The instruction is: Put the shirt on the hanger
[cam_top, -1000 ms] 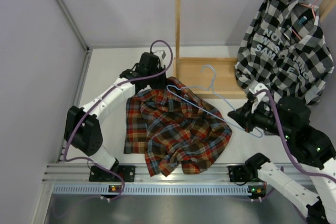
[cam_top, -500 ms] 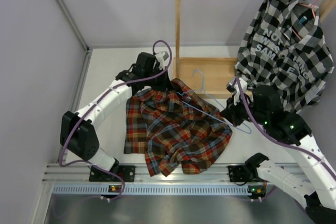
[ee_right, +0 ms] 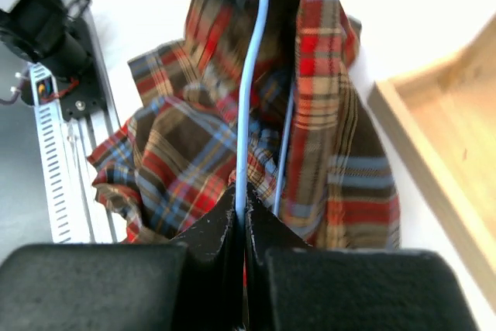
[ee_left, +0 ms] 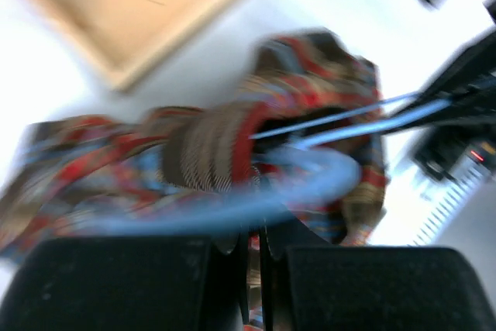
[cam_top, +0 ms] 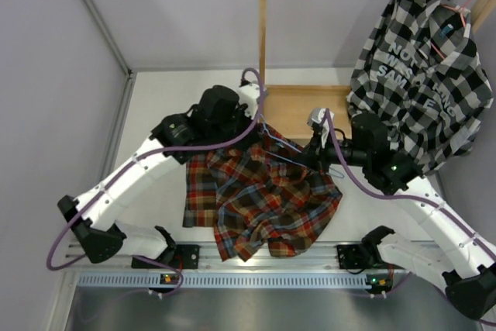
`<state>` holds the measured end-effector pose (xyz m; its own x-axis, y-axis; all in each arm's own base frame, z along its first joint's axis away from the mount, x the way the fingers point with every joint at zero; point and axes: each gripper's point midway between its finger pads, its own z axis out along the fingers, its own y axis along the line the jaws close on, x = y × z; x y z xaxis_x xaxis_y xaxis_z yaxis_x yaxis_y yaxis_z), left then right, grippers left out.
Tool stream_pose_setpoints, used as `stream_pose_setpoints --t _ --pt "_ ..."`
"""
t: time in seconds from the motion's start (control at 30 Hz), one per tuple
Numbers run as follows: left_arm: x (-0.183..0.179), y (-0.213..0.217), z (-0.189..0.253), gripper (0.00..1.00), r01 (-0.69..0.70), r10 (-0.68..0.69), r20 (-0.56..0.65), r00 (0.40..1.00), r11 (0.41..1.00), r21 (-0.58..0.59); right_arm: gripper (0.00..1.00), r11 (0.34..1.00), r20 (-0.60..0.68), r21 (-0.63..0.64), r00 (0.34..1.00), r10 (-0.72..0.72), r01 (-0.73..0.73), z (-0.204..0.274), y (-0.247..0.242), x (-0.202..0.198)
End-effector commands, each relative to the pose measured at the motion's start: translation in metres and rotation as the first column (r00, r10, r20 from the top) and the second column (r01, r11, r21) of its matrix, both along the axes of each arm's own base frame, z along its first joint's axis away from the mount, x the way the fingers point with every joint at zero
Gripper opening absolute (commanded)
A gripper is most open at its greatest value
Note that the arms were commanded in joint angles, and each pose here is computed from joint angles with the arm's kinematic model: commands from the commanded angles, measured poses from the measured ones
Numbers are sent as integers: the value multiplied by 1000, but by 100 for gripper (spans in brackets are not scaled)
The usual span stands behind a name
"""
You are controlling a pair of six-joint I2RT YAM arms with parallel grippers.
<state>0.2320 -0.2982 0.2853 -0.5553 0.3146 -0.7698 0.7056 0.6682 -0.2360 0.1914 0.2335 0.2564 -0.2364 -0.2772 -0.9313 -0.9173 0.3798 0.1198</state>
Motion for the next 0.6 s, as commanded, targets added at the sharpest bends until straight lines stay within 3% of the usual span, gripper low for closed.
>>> stream_pose_setpoints --t 0.0,0.1,0.23,0.43,0.57 --pt "33 64 44 0 -267 240 259 936 961 70 0 974 227 149 964 136 -172 44 22 -7" --pt "30 67 59 0 -245 221 295 930 968 49 0 943 343 244 930 133 -225 75 25 -14" --pt "23 60 77 0 -175 161 314 936 984 16 0 909 397 327 911 116 -258 97 26 -22" --pt "13 53 90 0 -74 52 384 922 996 42 0 851 349 500 937 -27 -162 133 19 -15" --pt "12 43 103 0 -72 31 448 893 995 75 0 817 309 515 945 106 -260 131 34 -26"
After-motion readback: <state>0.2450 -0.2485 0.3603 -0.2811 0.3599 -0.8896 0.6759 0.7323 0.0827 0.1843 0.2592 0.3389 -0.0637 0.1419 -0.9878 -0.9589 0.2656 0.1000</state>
